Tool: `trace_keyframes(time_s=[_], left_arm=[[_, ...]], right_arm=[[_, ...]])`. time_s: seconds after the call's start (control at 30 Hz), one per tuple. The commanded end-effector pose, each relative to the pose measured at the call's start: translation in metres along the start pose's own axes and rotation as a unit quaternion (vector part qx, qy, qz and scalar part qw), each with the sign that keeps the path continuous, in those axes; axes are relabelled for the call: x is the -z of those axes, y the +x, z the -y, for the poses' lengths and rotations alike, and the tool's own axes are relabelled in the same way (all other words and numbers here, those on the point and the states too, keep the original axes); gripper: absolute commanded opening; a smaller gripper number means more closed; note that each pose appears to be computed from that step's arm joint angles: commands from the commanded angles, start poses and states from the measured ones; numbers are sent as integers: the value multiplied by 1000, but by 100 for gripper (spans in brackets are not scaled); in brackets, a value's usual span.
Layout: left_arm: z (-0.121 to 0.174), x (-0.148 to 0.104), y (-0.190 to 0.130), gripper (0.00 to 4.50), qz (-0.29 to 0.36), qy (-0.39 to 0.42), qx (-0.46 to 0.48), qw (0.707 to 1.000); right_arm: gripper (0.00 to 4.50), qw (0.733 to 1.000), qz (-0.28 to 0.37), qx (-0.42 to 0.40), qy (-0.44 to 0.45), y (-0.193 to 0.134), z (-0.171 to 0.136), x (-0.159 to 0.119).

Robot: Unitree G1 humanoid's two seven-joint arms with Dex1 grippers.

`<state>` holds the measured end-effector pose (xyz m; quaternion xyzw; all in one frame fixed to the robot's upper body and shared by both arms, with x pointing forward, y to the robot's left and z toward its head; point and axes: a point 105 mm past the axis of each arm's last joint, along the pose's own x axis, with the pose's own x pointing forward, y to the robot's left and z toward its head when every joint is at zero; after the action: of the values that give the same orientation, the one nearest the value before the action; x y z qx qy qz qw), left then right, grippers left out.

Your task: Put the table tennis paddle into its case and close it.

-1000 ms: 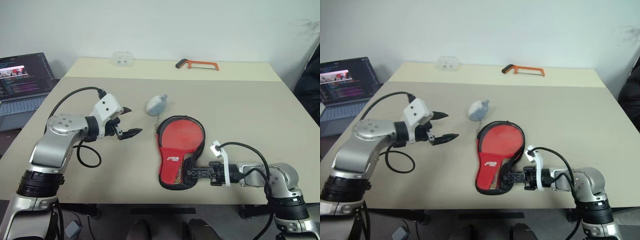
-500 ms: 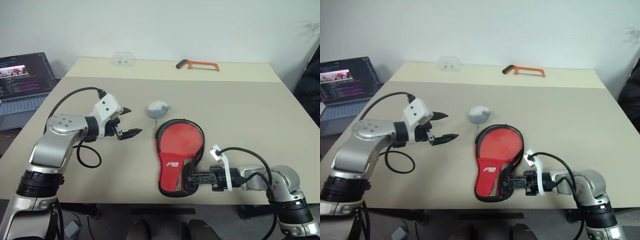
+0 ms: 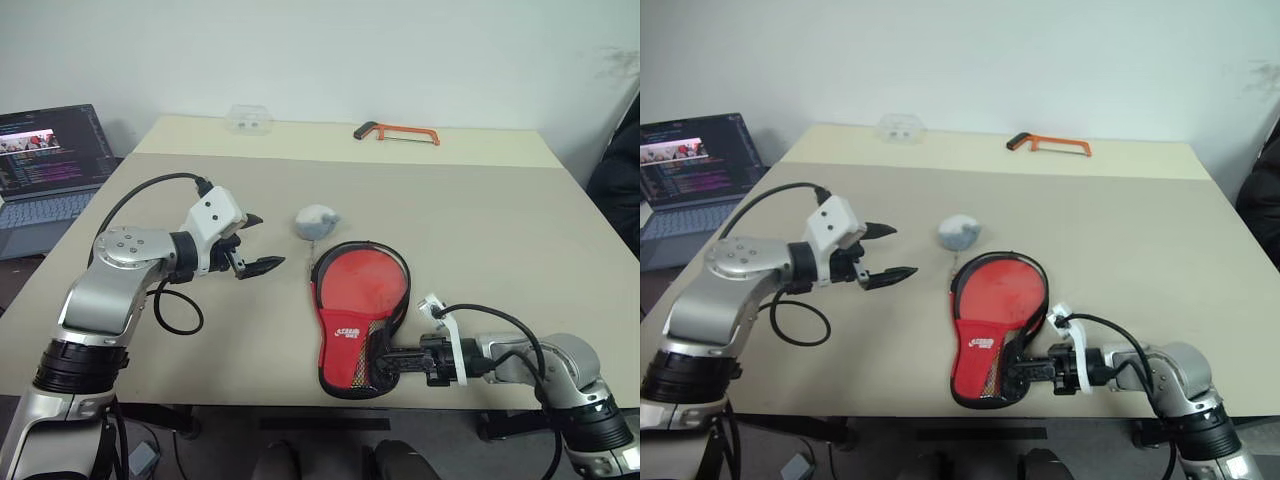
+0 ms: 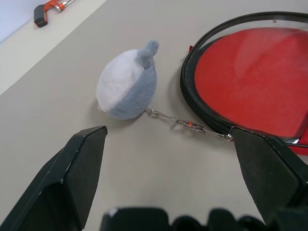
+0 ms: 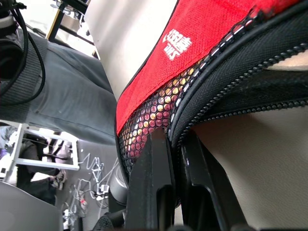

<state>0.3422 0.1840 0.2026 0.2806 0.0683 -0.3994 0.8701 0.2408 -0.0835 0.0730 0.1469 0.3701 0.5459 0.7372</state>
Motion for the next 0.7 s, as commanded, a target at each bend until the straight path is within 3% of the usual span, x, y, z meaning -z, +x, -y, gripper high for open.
trace_keyframes(time_s=[0.03,0.2,0.37,0.47,0.57,0.7], left_arm=[[-5,-13,-3,450,17,23,-12,1000],[-5,-12,-3,450,18,23,-18,999],[-6,-12,-6,450,23,21,-26,999],[-9,-13,-7,450,29,17,-35,999],[-18,-16,-7,450,39,9,-48,998],[-30,-22,6,450,51,0,-56,997]], right_arm=[[107,999,-29,-3,29,0,2,18],[274,1000,-6,4,9,-16,4,3],[447,997,16,23,-70,-59,0,-15],[447,991,24,15,-129,-87,-14,-23],[447,977,58,22,-205,-106,-32,-48],[447,950,118,47,-287,-99,-39,-87]])
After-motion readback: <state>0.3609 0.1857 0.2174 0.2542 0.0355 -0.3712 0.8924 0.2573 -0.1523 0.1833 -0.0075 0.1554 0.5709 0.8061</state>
